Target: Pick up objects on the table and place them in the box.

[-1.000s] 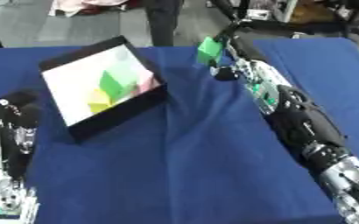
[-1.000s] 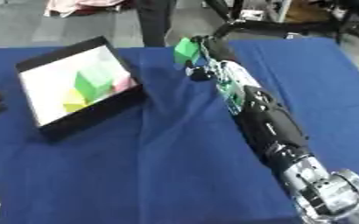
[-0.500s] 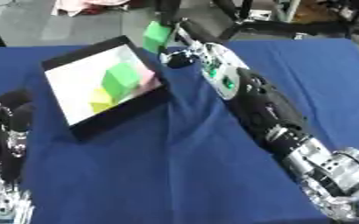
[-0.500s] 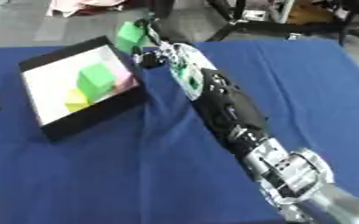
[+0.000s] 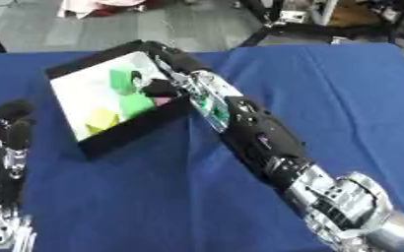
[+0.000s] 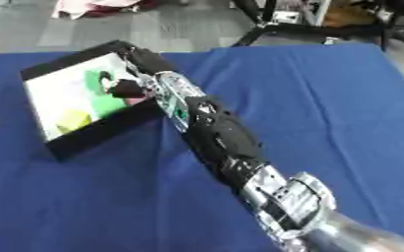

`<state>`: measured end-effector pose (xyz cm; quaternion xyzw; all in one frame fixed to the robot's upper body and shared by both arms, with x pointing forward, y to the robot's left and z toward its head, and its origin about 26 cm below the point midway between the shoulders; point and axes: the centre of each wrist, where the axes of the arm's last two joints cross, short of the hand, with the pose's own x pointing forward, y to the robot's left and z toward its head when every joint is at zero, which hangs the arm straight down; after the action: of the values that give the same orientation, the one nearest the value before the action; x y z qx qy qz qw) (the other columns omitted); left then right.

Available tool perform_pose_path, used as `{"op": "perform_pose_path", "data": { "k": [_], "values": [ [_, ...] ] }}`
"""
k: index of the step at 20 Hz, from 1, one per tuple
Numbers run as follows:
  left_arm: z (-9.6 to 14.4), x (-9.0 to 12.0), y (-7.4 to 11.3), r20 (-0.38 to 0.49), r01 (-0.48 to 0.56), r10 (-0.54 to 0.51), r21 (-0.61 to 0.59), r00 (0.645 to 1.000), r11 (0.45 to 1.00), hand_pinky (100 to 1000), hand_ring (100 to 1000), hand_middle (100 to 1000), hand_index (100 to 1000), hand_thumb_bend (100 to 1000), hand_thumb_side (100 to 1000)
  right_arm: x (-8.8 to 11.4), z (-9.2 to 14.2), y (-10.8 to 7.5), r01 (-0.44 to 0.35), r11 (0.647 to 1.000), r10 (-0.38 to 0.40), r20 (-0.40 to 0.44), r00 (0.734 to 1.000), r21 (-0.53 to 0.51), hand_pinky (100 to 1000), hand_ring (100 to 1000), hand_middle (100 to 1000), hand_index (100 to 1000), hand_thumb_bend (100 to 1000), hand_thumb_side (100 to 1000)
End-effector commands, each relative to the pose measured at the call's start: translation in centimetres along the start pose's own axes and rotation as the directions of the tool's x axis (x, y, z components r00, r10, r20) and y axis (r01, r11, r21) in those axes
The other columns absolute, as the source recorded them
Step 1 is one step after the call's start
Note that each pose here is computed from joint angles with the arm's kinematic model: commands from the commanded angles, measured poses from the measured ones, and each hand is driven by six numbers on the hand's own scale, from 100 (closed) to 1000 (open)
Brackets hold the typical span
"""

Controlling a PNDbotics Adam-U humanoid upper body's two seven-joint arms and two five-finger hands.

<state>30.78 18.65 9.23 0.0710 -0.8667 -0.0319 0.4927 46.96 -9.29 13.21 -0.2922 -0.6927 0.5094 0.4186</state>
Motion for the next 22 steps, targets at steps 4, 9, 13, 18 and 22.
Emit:
{"op": "perform_pose_path", "data": {
  "k": [4,9,13,18,22],
  "values": [
    [-0.2,0.1,1.0,0.007,0.027,-0.027,0.032,1.000,0.999,742,735,601,690,824,779,-1.6,2.1,-6.7,0.127,0.959,-0.106,0.098,0.990,-0.254,850,779,936,964,100,437],
    [0.4,-0.6,2.0,-0.020,0.068,-0.067,0.057,0.998,0.996,741,734,600,689,823,777,-4.0,10.1,-9.9,0.323,0.897,-0.261,0.228,0.938,-0.303,820,746,909,951,100,421],
    [0.9,-1.1,2.5,-0.041,0.089,-0.086,0.063,0.995,0.994,740,734,599,689,819,774,-5.2,16.3,-9.0,0.423,0.862,-0.359,0.253,0.898,-0.280,801,724,894,947,100,445],
    [1.1,-1.3,2.7,-0.055,0.101,-0.097,0.071,0.994,0.992,738,733,596,689,814,771,-6.6,21.5,-5.3,0.524,0.789,-0.491,0.185,0.851,-0.320,762,693,876,936,100,504],
    [1.1,-1.5,2.8,-0.079,0.109,-0.102,0.092,0.992,0.990,732,727,590,686,804,763,-7.3,24.3,-2.1,0.592,0.710,-0.597,0.121,0.793,-0.382,744,678,867,933,100,531]
  ]
}}
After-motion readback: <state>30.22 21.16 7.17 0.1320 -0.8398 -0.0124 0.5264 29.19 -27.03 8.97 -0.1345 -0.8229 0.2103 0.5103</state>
